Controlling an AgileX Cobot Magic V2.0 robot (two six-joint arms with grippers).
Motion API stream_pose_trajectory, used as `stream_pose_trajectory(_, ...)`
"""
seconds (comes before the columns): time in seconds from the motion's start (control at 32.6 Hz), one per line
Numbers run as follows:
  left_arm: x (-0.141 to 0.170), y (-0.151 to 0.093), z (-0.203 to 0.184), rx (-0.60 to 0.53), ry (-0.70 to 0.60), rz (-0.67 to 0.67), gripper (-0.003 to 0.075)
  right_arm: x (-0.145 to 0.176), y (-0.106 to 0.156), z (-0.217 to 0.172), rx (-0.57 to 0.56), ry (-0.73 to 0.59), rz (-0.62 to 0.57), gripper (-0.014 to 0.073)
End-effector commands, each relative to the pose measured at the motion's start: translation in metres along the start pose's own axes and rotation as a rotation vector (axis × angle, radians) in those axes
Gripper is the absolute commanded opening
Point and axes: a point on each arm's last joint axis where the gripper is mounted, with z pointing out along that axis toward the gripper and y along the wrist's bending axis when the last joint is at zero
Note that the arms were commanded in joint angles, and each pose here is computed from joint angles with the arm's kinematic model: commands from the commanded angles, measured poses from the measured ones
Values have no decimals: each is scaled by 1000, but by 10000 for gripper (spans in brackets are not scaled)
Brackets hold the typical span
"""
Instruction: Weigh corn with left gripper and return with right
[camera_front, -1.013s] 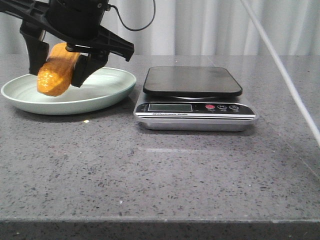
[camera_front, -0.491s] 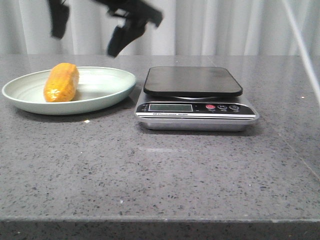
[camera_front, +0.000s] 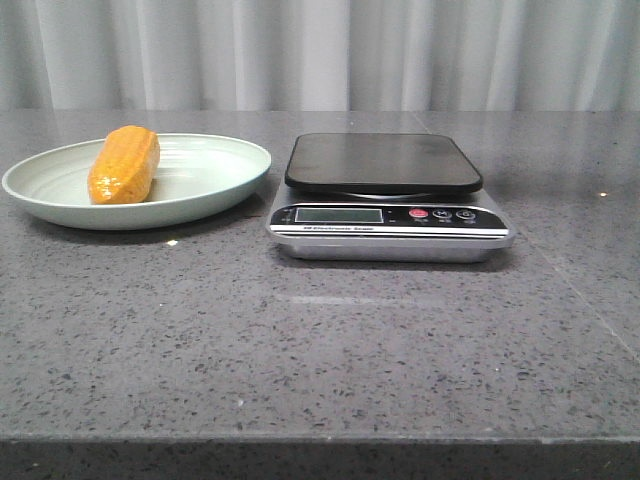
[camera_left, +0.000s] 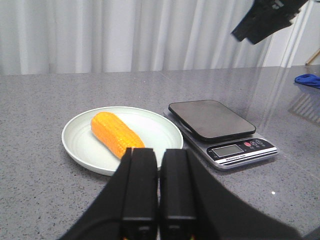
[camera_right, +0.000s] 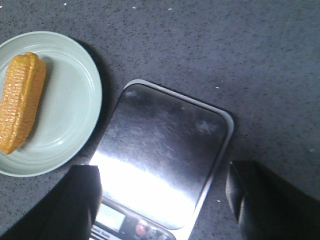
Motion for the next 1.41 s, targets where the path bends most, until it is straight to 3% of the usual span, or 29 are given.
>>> stream_pose_trajectory(0.0, -14, -3, -2, 25, -83, -3, 127, 15, -5, -49, 4, -70, -46, 611)
stream_pose_trajectory(0.34, -14, -3, -2, 25, -83, -3, 127, 107, -16, -91, -13, -356, -42, 611)
stream_pose_trajectory(0.64, -14, -3, -2, 25, -83, -3, 127, 203, -33, -103, 6, -581, -70, 611)
stream_pose_trajectory(0.89, -14, -3, -2, 25, -83, -3, 127, 267, -46, -97, -9, -901, -98, 611)
stream_pose_trajectory(1.04, -13, -4, -2, 34, -80, -20, 127, 289, -52, -79, -6, -1006, -118, 605)
stream_pose_trajectory(1.11, -13, -4, -2, 34, -80, -20, 127, 294, -54, -72, 2, -1015, -131, 561)
stream_pose_trajectory(1.17, -13, -4, -2, 34, -80, -20, 127, 294, -54, -69, 0, -1029, -132, 454)
stream_pose_trajectory(1.29, -13, -4, -2, 34, -80, -20, 127, 294, -54, -70, -2, -1047, -133, 123)
stream_pose_trajectory(1.38, -13, -4, -2, 34, -80, -20, 127, 294, -54, -69, -5, -1034, -125, 186)
